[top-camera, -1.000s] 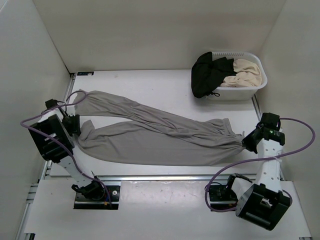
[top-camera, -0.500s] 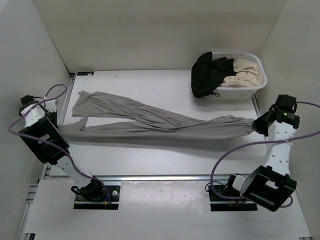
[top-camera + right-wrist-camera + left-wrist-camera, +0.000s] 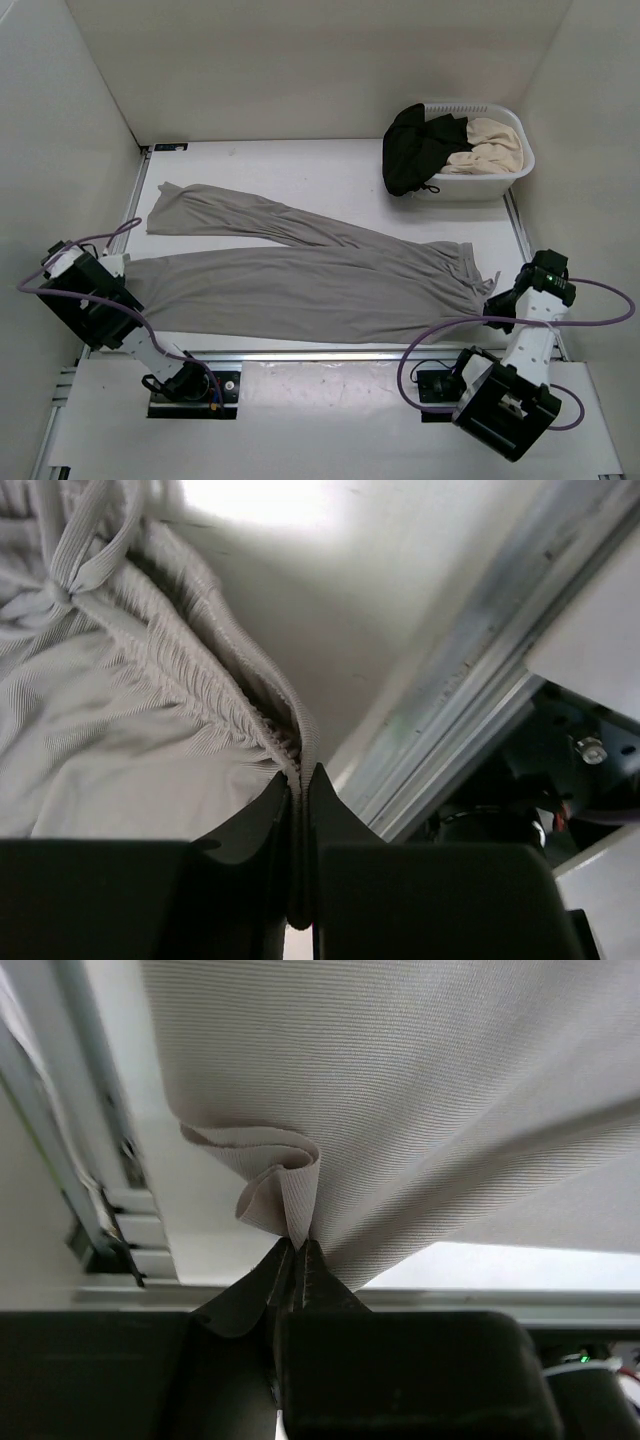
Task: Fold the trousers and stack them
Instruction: Flatten the trousers out
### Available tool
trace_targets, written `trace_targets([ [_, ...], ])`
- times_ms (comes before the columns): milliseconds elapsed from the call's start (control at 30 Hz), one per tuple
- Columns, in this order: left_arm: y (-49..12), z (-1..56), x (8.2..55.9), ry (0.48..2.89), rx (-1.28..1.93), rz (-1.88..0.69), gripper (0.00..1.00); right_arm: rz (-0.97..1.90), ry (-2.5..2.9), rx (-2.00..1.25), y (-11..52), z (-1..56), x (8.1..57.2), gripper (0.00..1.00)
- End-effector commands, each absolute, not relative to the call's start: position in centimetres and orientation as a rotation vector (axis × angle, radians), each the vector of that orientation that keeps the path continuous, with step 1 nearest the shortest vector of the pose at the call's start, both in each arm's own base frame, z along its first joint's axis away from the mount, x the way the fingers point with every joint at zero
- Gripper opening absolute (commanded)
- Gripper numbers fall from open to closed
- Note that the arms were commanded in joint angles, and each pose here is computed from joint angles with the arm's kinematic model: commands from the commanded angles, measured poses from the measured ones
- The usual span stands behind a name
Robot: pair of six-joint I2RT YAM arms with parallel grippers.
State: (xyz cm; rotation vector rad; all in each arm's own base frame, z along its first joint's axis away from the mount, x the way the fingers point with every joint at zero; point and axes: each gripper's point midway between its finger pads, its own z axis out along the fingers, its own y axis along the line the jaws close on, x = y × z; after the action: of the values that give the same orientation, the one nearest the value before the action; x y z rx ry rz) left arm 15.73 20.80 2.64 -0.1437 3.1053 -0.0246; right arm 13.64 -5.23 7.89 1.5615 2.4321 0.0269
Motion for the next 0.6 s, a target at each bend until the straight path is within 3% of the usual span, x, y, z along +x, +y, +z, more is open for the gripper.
trace_targets([
  [0,22.1,3.9,14.6,3.089,-0.107,0.088,0.14,-0.081,2.382,1.643,-6.2,7.7,12.4,0.0],
  [167,22.2,3.7,13.8,3.102,-0.095,0.12,0.14,-0.268,2.324,1.735,-8.1,8.1,10.8,0.04],
  [267,21.9,3.5,13.6,3.109,-0.094,0.11,0.17,-0.328,2.285,1.787,-8.5,8.6,10.3,0.17],
  [300,22.1,3.8,13.5,3.11,-0.081,0.13,0.21,-0.341,2.28,1.802,-8.6,8.5,10.2,0.41],
  [333,21.7,3.6,13.2,3.123,-0.067,0.11,0.37,-0.371,2.269,1.814,-8.9,8.8,9.9,0.58],
  [400,20.9,4.1,13.8,3.088,0.029,0.026,0.56,-0.383,2.256,1.794,-9.4,9.5,10.3,0.81],
  [433,19.9,4.7,13.7,3.083,0.057,-0.051,0.61,-0.388,2.222,1.778,-10.0,10.7,10.9,0.87],
  [567,19.6,8.9,18.4,2.892,0.137,-0.064,0.62,-0.34,2.223,1.633,-11.0,13.4,13.4,0.88],
])
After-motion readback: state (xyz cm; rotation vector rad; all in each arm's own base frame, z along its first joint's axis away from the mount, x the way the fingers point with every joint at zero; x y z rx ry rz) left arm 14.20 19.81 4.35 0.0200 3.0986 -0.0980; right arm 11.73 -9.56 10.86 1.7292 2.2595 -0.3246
